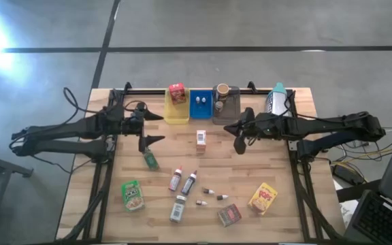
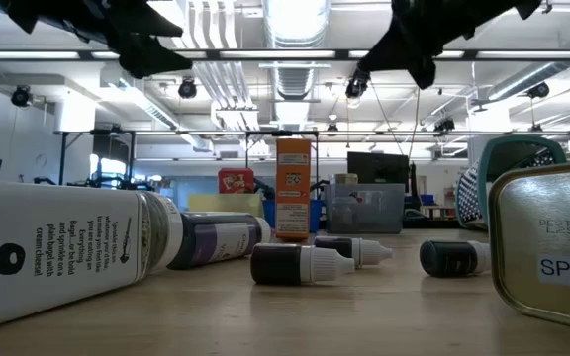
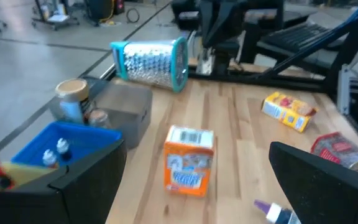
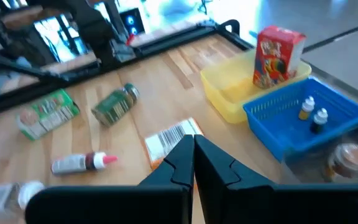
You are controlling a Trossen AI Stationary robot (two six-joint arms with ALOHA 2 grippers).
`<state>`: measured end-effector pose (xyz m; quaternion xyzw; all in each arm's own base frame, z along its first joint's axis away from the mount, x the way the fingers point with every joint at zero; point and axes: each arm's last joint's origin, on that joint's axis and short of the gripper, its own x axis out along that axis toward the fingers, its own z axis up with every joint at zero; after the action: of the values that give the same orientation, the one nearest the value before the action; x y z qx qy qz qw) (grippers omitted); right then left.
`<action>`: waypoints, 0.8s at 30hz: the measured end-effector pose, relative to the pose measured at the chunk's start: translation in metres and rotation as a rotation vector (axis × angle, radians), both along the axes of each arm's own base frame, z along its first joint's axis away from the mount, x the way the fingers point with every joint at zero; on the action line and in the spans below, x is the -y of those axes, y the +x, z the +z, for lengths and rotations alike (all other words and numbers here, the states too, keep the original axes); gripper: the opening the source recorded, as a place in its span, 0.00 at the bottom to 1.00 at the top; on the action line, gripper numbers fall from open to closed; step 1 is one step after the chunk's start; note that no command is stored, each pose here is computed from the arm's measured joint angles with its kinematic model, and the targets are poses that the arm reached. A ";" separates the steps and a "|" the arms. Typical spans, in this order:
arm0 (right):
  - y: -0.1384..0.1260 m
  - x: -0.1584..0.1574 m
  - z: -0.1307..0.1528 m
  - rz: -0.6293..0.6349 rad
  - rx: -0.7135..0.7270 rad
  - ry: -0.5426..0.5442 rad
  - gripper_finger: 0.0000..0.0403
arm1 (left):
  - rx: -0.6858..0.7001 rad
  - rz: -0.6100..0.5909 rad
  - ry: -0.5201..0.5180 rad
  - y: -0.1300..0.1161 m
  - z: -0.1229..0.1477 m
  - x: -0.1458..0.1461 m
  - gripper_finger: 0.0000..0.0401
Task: Pick & Place Kitchen Items
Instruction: Put the orange cereal box into the yellow bin
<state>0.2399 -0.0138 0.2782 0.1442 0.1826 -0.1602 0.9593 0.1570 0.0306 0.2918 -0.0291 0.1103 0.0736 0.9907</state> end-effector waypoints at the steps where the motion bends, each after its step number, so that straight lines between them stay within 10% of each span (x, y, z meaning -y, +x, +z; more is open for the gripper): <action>1: 0.003 0.000 -0.001 0.000 0.010 0.000 0.02 | -0.010 0.011 0.002 -0.002 0.000 0.000 1.00; 11: 0.026 0.001 -0.010 0.032 -0.002 -0.065 0.10 | -0.015 0.044 0.004 -0.013 0.001 0.001 1.00; 24: 0.042 0.005 -0.022 0.025 -0.131 -0.187 0.73 | -0.013 0.046 0.003 -0.014 0.001 0.001 1.00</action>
<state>0.2822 -0.0185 0.2563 0.0412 0.2312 -0.1739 0.9564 0.1431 0.0292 0.2932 -0.0298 0.1159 0.0966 0.9881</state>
